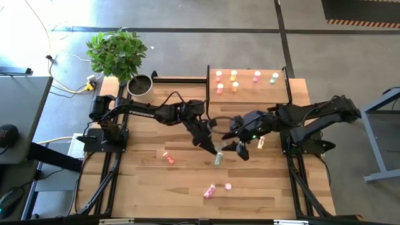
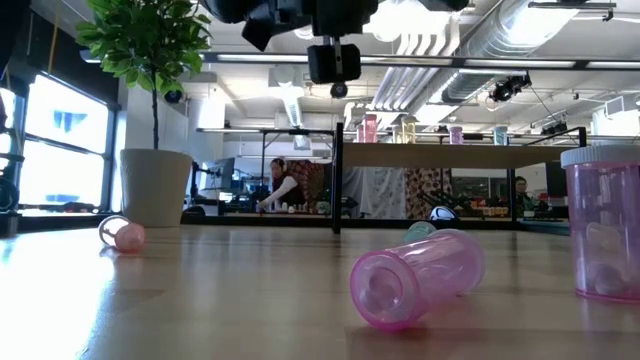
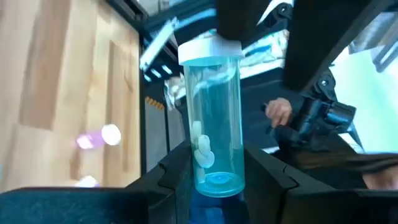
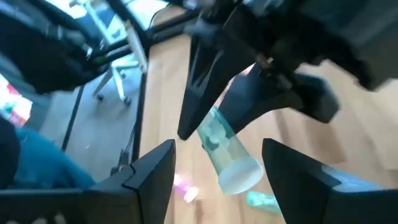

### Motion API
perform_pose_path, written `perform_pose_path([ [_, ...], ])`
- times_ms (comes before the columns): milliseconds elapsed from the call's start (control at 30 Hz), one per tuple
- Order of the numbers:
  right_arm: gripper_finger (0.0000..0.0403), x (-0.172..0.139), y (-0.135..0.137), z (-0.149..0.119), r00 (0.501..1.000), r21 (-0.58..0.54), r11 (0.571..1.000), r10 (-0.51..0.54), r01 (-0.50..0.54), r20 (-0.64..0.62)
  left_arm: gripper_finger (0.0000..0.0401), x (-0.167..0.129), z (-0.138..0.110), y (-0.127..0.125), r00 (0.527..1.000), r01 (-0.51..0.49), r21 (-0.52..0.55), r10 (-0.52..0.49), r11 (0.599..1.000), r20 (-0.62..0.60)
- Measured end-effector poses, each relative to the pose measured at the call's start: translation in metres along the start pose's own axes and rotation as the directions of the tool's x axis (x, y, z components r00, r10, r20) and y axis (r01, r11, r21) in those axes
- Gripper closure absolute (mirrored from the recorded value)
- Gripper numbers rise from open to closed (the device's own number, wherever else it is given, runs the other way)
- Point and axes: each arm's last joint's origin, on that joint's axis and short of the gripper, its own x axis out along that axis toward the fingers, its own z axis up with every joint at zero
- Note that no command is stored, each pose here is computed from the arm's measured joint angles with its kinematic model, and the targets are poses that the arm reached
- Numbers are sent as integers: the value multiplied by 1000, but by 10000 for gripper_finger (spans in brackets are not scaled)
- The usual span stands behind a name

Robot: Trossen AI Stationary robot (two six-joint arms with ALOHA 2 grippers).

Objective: Pick and place medicine bottles onto shelf by color
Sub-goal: Put the top blue medicine bottle aligned with the other blue medicine bottle on the shelf

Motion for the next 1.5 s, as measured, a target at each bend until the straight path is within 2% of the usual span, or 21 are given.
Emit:
perform_pose_path([
  [133, 172, -24, -7, 6, 992, 51, 996, -77, 72, 102, 296, -11, 9, 6, 997, -41, 56, 37, 998, 66],
  [267, 172, -47, -16, 13, 957, 171, 974, -186, 149, 222, 296, -22, 18, 13, 981, -128, 140, 105, 982, 166],
  [433, 171, -76, -30, 19, 882, 338, 917, -327, 210, 340, 296, -36, 31, 17, 938, -236, 244, 154, 941, 311],
  [533, 171, -90, -37, 21, 846, 401, 892, -371, 210, 383, 296, -44, 40, 17, 895, -311, 306, 169, 900, 414],
  [667, 171, -104, -46, 22, 817, 433, 876, -402, 211, 414, 296, -54, 50, 16, 817, -427, 364, 180, 828, 549],
  [800, 171, -110, -54, 24, 801, 438, 869, -426, 232, 421, 296, -60, 55, 15, 718, -559, 371, 210, 741, 664],
  [933, 171, -107, -63, 27, 800, 429, 865, -443, 262, 405, 296, -61, 57, 16, 615, -696, 354, 264, 625, 743],
  [1067, 171, -101, -71, 30, 803, 405, 864, -456, 298, 383, 296, -58, 56, 15, 537, -789, 343, 301, 509, 788],
  [1167, 171, -95, -77, 32, 813, 399, 864, -456, 307, 361, 296, -53, 54, 13, 508, -830, 359, 314, 427, 802],
  [1333, 171, -85, -83, 33, 839, 413, 862, -441, 296, 320, 296, -44, 49, 9, 503, -856, 414, 316, 309, 804],
  [1500, 171, -81, -84, 33, 859, 430, 860, -420, 274, 294, 296, -38, 45, 6, 488, -869, 420, 324, 261, 810],
])
